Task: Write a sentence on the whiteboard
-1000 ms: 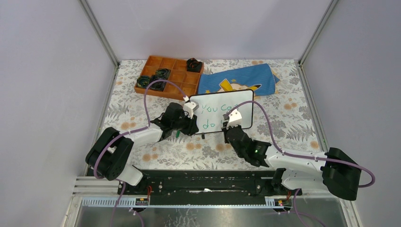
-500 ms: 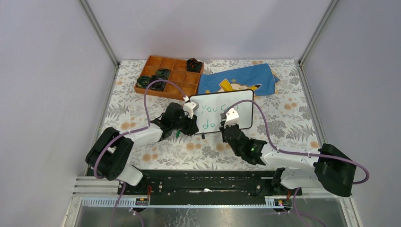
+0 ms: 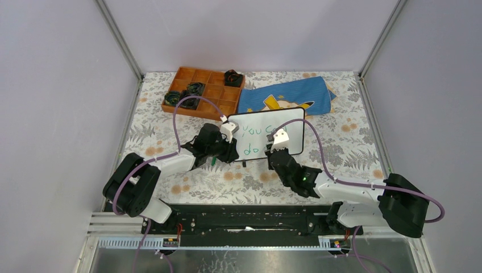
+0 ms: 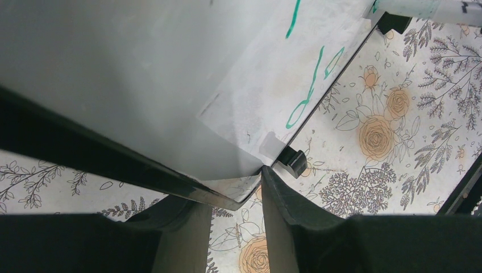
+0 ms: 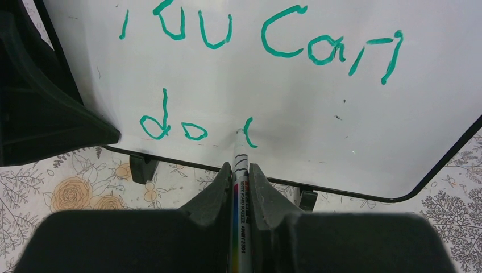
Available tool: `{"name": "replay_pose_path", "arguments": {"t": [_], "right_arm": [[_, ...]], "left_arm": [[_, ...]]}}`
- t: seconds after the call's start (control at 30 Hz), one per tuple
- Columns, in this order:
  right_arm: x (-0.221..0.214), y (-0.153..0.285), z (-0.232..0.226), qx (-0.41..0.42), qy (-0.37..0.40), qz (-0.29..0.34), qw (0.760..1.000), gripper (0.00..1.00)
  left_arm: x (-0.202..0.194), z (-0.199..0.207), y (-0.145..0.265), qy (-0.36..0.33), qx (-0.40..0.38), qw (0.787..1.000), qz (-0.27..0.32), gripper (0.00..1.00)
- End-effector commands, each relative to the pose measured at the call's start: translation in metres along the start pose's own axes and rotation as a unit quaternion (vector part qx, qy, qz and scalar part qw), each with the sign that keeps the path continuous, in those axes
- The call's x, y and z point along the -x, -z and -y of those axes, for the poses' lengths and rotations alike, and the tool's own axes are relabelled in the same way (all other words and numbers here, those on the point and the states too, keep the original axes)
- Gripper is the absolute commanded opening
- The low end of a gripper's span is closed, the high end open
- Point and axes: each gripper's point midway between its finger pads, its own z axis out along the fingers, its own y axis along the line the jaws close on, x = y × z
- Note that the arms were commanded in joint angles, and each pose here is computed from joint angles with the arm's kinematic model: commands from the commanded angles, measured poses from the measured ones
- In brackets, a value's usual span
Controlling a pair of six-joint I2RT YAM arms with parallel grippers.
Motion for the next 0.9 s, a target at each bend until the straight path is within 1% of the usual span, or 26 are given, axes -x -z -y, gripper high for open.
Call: {"name": "replay_pose_path", "arguments": {"t": [0.0,0.27,0.4,0.5,0.87], "right_arm": [[0.019,0.001,0.017,-0.035,-0.025,0.028,0.999,0.00],[0.019,0.007,0.018,-0.024,-0.023,0.027,0.999,0.00],[0.030,0.018,0.020,-0.005,-0.034,0.049,0.998,0.00],[0.035,0.022,0.025,-0.013,-0.034,0.060,0.998,0.00],[0.057,0.014,0.015,-0.010,-0.043,0.082,0.996,0.00]], "left_arm": [[0.002,0.001,-0.001,-0.019,0.006,1.000,-0.004,0.41],[0.002,0.001,0.000,-0.020,0.005,1.000,-0.003,0.41],[0.001,0.001,-0.001,-0.019,0.006,1.000,-0.004,0.41],[0.001,0.001,-0.001,-0.018,0.006,1.000,-0.005,0.41],[0.002,0.001,-0.001,-0.019,0.006,1.000,-0.003,0.41]]}}
